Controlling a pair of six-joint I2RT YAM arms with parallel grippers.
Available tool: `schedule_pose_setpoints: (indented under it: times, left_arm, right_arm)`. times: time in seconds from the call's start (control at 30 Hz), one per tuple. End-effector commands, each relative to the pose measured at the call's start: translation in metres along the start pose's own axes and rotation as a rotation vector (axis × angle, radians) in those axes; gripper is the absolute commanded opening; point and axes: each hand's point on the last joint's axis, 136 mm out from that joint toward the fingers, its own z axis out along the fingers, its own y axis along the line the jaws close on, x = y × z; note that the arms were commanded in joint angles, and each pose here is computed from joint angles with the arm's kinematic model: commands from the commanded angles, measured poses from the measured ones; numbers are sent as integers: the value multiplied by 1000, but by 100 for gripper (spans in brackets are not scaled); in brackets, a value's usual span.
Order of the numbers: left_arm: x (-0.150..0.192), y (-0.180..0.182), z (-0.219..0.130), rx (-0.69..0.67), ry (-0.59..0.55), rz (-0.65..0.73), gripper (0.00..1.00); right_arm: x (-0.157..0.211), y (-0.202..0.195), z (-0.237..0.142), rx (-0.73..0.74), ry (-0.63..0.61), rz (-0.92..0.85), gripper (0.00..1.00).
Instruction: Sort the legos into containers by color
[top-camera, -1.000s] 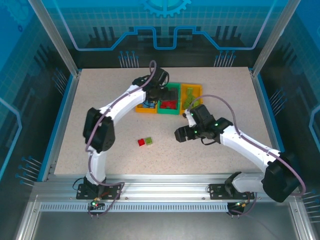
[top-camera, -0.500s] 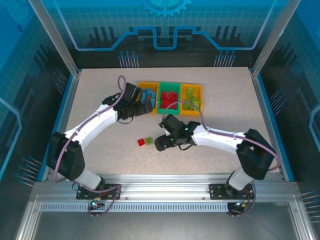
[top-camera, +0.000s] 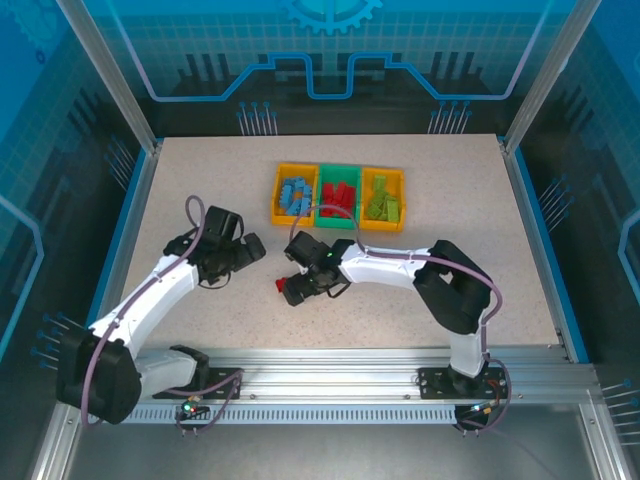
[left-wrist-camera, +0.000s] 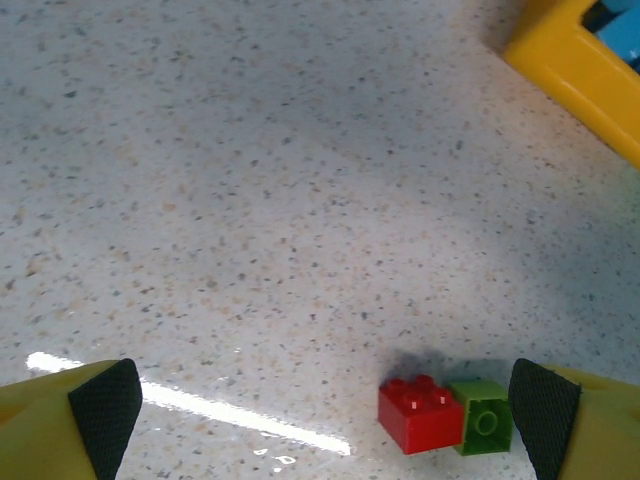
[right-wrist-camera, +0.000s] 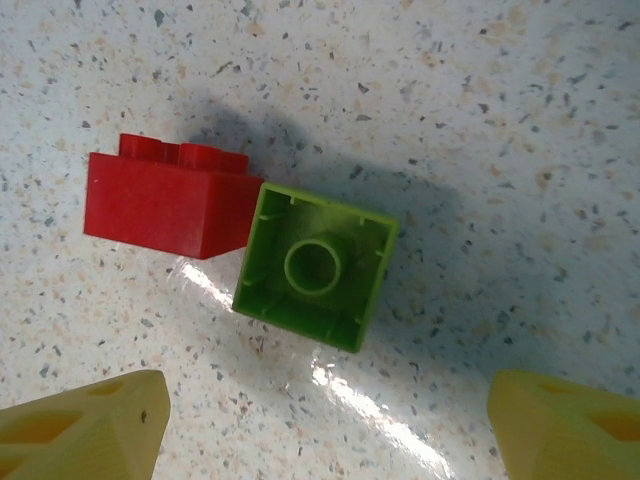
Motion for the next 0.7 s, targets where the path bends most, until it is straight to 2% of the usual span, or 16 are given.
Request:
schedule_pose_setpoints:
  times: [0.0,0.23,0.43,0.5,0.67]
  left_arm:
    - [7,17,-2,-22,11,-40,99]
    - [12,25,-1,-24,19,-61,99]
    - [11,27,-2,-23,16,-62,99]
    - [12,28,-1,-25,17,-62,99]
    - [13,30,0,-30,21,-65,99]
  right_arm:
    - [3,1,6,32,38,-25,84]
    - [-3,-1,17,67,54,-38,81]
    - [-7,-13,23,90,61,-24,73]
    - [-9,-17,24,93,59,-19,69]
    - [-13,-29,24,98,53,-13,52]
